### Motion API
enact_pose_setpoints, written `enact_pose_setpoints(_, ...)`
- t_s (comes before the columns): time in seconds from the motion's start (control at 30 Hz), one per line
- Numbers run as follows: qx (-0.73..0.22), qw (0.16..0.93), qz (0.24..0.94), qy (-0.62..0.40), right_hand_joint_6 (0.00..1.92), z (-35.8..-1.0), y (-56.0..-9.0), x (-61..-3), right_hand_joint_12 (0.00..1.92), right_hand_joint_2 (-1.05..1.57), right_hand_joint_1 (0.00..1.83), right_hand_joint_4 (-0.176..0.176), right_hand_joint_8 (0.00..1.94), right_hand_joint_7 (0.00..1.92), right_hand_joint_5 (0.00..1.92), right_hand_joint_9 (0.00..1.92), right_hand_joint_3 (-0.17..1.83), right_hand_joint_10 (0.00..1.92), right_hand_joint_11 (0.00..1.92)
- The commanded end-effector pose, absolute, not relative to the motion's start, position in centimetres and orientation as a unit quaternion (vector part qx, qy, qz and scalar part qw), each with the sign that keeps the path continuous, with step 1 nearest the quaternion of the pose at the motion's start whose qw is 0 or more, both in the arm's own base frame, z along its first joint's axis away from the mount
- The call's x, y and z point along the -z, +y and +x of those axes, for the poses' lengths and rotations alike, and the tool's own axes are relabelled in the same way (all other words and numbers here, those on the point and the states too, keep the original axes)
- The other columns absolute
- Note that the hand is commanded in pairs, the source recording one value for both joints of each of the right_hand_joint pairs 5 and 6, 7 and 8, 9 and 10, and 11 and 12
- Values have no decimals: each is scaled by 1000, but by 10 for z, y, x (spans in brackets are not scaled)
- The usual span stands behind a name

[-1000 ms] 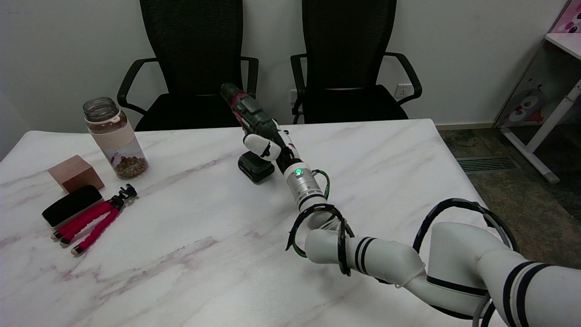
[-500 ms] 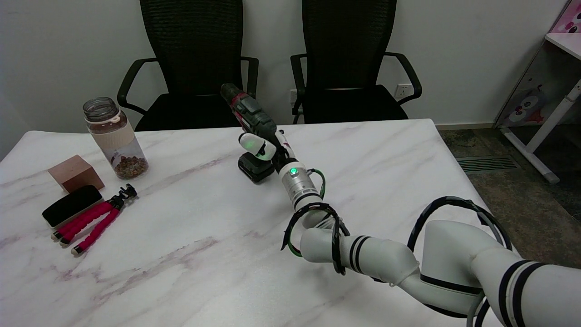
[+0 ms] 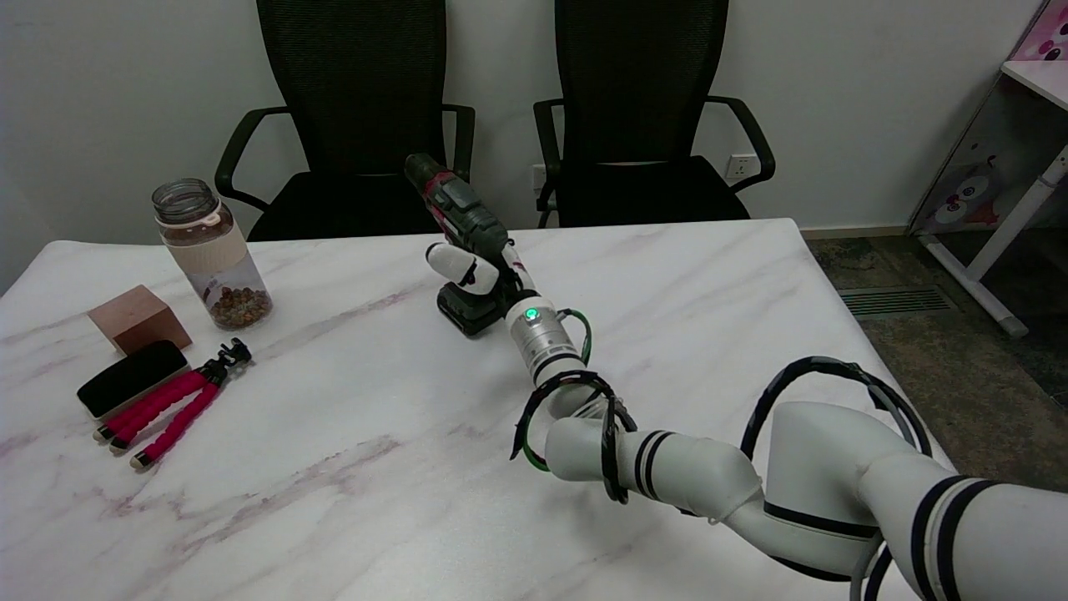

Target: Pick up the power screwdriver.

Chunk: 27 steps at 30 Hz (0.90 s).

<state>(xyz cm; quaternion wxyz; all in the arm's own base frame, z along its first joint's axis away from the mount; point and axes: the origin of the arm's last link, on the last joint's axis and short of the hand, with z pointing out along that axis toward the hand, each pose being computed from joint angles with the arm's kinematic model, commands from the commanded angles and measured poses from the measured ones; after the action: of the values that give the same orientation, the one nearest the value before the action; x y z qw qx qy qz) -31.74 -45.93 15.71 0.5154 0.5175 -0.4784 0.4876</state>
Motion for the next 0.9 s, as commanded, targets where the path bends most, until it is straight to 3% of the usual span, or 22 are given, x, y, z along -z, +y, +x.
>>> enact_pose_setpoints(0.03, -486, 514, 519, -479, 0, -317, -460, -153, 0, -200, 614, 82, 0, 0, 0, 40, 30, 40, 0)
enact_pose_setpoints(0.7, -488, 516, 513, -483, 0, -319, -458, -154, 73, 293, 810, 48, 0, 0, 0, 380, 420, 380, 73)
enact_pose_setpoints(0.9, -489, 515, 512, -483, 0, -320, -458, -154, 151, 399, 816, 40, 0, 0, 0, 630, 465, 630, 151)
